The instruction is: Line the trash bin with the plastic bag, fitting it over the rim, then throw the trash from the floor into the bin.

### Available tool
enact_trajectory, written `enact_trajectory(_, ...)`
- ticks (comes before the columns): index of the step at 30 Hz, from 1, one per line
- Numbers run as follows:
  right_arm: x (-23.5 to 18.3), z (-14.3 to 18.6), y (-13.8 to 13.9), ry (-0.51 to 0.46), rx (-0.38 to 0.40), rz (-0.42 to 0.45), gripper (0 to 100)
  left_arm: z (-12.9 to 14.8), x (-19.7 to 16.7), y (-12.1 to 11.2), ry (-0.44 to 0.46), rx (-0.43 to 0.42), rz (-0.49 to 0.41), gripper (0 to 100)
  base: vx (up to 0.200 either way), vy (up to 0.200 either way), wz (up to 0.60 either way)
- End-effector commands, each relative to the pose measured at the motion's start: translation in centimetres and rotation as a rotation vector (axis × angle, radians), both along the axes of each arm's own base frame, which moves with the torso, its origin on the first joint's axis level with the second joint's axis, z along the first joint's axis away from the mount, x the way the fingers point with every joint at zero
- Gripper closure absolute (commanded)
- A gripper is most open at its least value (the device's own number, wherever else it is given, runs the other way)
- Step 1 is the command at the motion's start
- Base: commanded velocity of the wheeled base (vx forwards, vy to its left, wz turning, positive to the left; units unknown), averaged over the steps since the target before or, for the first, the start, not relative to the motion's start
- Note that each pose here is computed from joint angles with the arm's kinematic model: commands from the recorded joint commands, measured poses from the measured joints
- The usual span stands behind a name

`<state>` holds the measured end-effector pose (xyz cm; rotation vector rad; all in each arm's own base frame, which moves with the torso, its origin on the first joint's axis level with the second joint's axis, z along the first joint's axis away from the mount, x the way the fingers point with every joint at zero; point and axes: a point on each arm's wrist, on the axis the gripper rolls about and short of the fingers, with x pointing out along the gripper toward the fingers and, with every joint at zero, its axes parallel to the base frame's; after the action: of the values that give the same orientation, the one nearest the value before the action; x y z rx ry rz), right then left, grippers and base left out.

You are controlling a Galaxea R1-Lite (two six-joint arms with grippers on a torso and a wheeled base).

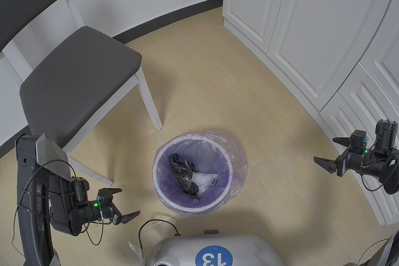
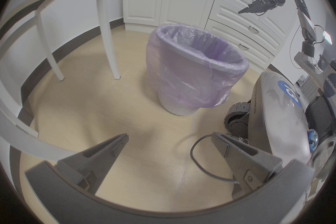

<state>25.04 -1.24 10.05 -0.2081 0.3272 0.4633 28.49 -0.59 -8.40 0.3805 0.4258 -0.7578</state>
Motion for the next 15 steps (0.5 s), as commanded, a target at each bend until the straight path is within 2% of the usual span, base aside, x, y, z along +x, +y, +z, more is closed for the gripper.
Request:
enact_trajectory(1, 0.0, 0.4, 0.1, -0.02, -0.002, 0.003, 0, 0.3, 0.6, -1.7, -0.041, -0.003, -0.056, 0, 0.0, 0.0, 0.0)
enact_trajectory(6, 0.1, 0.5, 0.1, -0.028, -0.004, 0.003, 0, 1.1, 1.0, -3.3, -0.053, -0.029, -0.084, 0, 0.0, 0.0, 0.0)
enact_trajectory(10, 0.2, 0.5, 0.1, -0.032, -0.009, 0.007, 0, 2.9, 1.6, -6.1, -0.072, -0.091, -0.109, 0, 0.0, 0.0, 0.0)
enact_trajectory(15, 0.4, 0.3, 0.1, -0.025, -0.011, 0.01, 0, 2.4, 3.1, -7.3, -0.112, -0.081, -0.082, 0, 0.0, 0.0, 0.0)
